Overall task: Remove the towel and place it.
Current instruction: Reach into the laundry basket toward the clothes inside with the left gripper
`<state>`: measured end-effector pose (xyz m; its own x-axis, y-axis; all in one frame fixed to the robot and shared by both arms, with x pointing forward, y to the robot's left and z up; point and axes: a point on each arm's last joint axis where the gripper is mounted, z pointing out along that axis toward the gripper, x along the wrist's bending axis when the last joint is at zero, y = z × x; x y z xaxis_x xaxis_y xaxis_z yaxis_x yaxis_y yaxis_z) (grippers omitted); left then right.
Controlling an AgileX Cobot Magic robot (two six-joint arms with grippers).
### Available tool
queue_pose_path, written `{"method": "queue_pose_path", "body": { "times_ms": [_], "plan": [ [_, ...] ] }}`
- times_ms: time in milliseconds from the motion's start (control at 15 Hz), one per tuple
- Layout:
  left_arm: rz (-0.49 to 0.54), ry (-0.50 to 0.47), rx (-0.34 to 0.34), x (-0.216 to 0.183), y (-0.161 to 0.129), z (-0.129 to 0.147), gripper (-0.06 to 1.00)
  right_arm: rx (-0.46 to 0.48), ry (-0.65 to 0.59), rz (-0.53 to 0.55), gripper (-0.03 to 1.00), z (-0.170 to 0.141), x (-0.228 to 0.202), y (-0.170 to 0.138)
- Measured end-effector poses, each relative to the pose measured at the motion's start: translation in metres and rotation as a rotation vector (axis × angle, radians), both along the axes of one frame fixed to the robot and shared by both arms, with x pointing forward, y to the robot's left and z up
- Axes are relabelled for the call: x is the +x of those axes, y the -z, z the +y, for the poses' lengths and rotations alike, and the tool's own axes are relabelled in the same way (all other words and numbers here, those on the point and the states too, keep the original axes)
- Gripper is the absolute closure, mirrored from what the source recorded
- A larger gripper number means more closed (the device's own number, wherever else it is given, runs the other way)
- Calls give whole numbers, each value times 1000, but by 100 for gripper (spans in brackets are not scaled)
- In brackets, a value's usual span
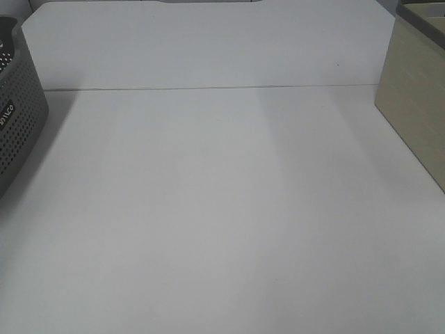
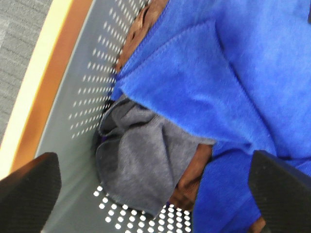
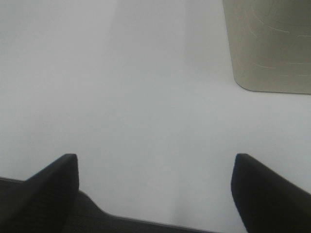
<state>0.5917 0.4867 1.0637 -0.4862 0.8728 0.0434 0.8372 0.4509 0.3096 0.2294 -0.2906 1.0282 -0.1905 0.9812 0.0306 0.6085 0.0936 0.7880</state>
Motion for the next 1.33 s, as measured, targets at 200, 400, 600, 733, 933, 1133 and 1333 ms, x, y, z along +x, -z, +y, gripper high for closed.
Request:
{"method": "queue_pose_path", "body": {
  "times_ms": [200, 400, 600, 733, 933, 1133, 1333],
  "plan": [
    [-32, 2, 7, 6, 4, 2, -4, 0, 0, 0, 17, 0, 0, 0],
    [-65, 6, 19, 21, 25, 9, -4, 0, 0, 0, 17, 0, 0, 0],
    [-42, -1, -20, 31, 52, 12, -1, 0, 0, 0, 17, 0, 0, 0],
    [-51, -19, -44, 39, 70, 14, 2, 0, 0, 0, 17, 0, 0, 0],
    [-69, -40, -80, 49, 85, 16, 5, 0, 0, 0, 17, 0, 0, 0],
    [-69, -42, -104, 58, 103, 14, 14, 0, 0, 0, 17, 0, 0, 0],
    [-76, -13, -99, 66, 109, 4, 24, 0, 0, 0, 17, 0, 0, 0]
  ]
}}
